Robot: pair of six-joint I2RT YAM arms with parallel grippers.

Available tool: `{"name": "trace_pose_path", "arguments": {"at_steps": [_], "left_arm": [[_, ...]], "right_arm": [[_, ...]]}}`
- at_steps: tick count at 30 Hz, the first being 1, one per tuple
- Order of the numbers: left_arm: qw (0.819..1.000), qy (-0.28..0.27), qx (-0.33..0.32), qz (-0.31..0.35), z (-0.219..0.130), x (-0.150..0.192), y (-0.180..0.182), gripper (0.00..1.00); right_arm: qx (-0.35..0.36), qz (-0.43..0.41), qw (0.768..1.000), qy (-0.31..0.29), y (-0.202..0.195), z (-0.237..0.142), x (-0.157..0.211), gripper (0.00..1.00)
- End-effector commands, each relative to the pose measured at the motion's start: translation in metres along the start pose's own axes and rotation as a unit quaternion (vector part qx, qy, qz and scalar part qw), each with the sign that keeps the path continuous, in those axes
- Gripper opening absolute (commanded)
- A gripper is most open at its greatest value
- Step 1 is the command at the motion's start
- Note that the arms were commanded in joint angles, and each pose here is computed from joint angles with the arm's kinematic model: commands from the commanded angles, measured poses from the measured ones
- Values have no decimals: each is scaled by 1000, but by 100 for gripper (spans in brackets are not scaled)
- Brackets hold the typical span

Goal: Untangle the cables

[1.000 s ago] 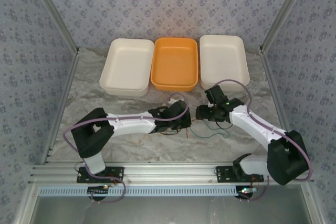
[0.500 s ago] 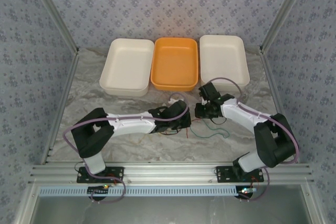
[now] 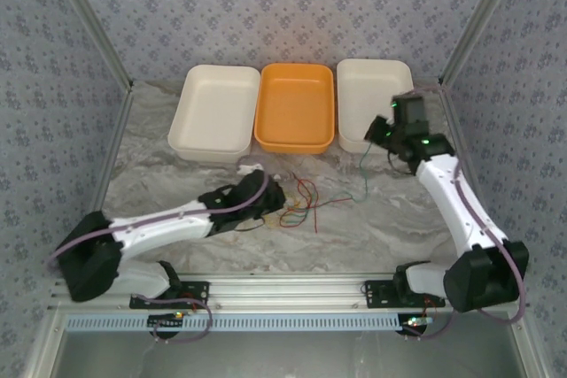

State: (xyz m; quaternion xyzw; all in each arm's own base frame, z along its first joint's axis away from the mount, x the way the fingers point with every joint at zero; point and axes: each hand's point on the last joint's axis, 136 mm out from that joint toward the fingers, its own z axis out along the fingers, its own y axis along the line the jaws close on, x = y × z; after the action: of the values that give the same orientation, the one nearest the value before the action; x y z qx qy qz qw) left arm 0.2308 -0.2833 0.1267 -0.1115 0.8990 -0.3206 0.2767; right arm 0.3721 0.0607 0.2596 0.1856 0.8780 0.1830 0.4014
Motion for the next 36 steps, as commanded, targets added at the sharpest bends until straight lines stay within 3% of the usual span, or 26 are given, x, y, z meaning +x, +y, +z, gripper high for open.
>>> {"name": "trace_pose_path", "arguments": {"at_steps": [1,6,15,19,22,23,27,31,33,36], "left_arm": [[995,-60,-22,-73,-29,-23,45,0],[985,-99,-14,-137,-64,-41,85,0],[983,-98,-3,-156,-78,-45,95,0],[984,-94,46,-144,-76,-51,72,1],[992,-58,51,-100,-76,-55,45,58],[994,-51,36,-84,-79,-58,41,68],[998,-63,9,-5,-102,-78,24,76],[990,-77,47,106,-129,-103,-26,79],[978,-80,76,175,-135,-108,-56,80],[942,-108,105,298,-140,-109,-103,88]], "right_arm": [[-51,126,990,-44,-7,-29,-43,0],[-115,237,960,-91,-8,-49,-84,0],[-154,277,941,-118,24,-60,-96,0],[-178,233,952,-90,63,-62,-98,0],[-184,184,963,-69,97,-62,-90,0],[-189,175,964,-64,106,-61,-88,0],[-212,140,966,-38,143,-58,-80,0],[-209,101,972,-24,168,-62,-75,0],[-212,88,973,-15,178,-62,-74,0],[-221,74,972,0,192,-63,-70,0]]}}
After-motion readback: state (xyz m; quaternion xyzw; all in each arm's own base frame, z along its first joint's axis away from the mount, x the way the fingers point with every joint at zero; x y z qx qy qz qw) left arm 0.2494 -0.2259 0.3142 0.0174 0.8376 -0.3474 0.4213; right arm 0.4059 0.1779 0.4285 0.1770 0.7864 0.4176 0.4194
